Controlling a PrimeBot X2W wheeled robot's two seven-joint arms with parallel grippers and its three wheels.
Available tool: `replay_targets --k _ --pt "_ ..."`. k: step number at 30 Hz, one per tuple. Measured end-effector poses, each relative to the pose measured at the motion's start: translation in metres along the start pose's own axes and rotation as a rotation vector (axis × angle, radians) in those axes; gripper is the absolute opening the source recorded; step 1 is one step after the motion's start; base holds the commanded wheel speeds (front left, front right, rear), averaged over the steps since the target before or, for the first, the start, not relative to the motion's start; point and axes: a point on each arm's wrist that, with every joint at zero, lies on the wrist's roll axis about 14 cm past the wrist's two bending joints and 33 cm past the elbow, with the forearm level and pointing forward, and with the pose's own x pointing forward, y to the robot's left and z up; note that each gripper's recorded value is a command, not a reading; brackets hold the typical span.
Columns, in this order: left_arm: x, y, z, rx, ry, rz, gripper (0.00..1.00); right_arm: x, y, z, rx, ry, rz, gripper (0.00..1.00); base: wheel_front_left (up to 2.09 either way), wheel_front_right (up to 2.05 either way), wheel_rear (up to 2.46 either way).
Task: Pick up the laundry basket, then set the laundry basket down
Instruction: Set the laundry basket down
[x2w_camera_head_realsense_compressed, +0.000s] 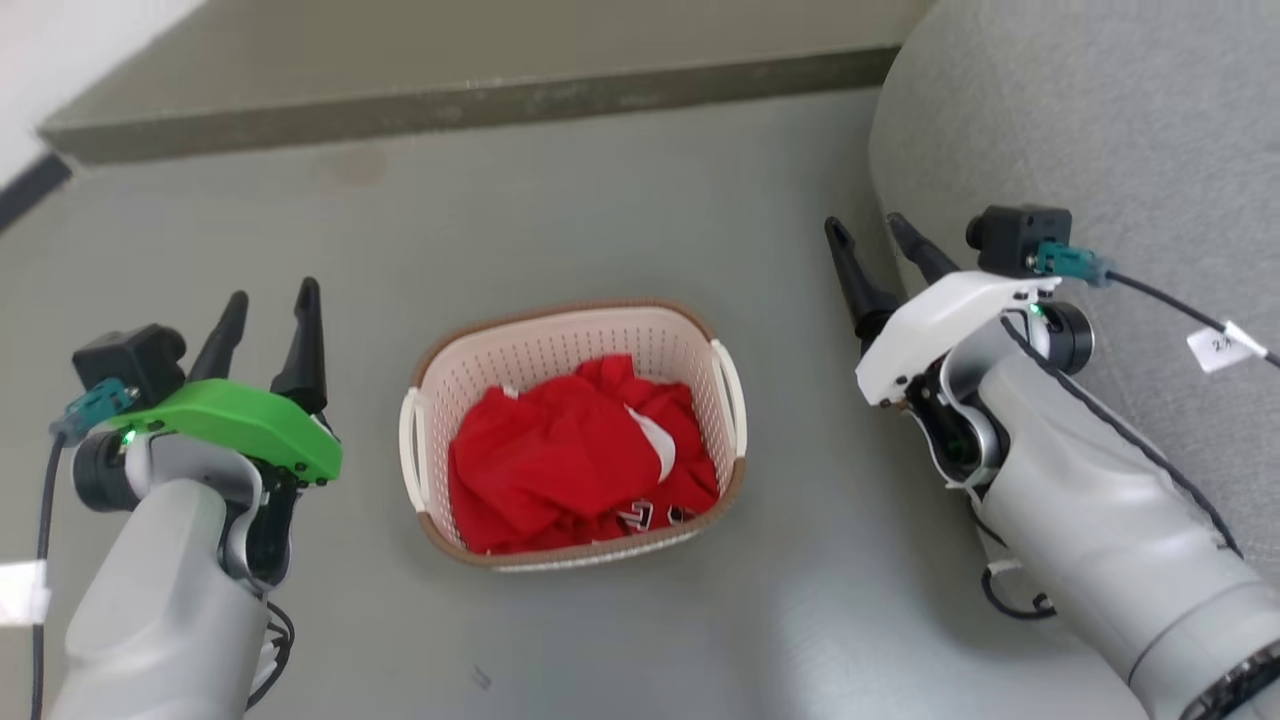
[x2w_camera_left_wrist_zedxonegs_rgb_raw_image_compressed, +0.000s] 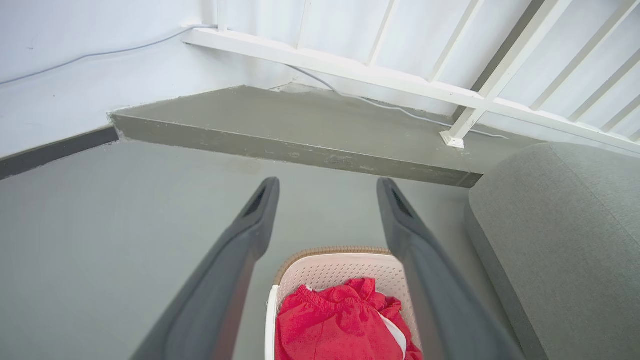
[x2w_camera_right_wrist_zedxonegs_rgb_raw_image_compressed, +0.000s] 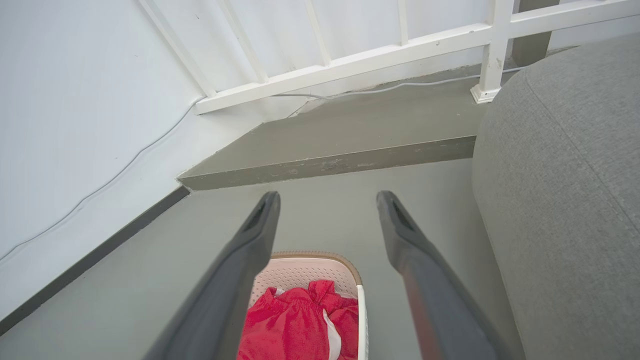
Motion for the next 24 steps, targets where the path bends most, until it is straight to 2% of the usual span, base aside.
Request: replay_targets --k 5,10,18,24 --pt "-0.018 -0.002 0.018 0.022 -0.064 0.009 1.0 -0.017 0.01 0.02 0.003 -0.08 0.01 1.0 0.0 0.0 0.0" --pt "-0.036 -0.01 0.022 0.024 -0.094 0.004 1.0 -0.037 0.004 0.04 0.003 -0.165 -0.027 1.0 0.0 0.0 0.0" --pt "-0.055 -0.018 0.052 0.046 -0.203 -0.014 1.0 -0.062 0.001 0.049 -0.052 -0.234 -0.059 1.0 0.0 0.0 0.0" --pt "-0.07 -0.011 0.046 0.065 -0.2 0.013 1.0 -0.073 0.006 0.05 -0.07 -0.258 -0.051 1.0 0.0 0.0 0.0"
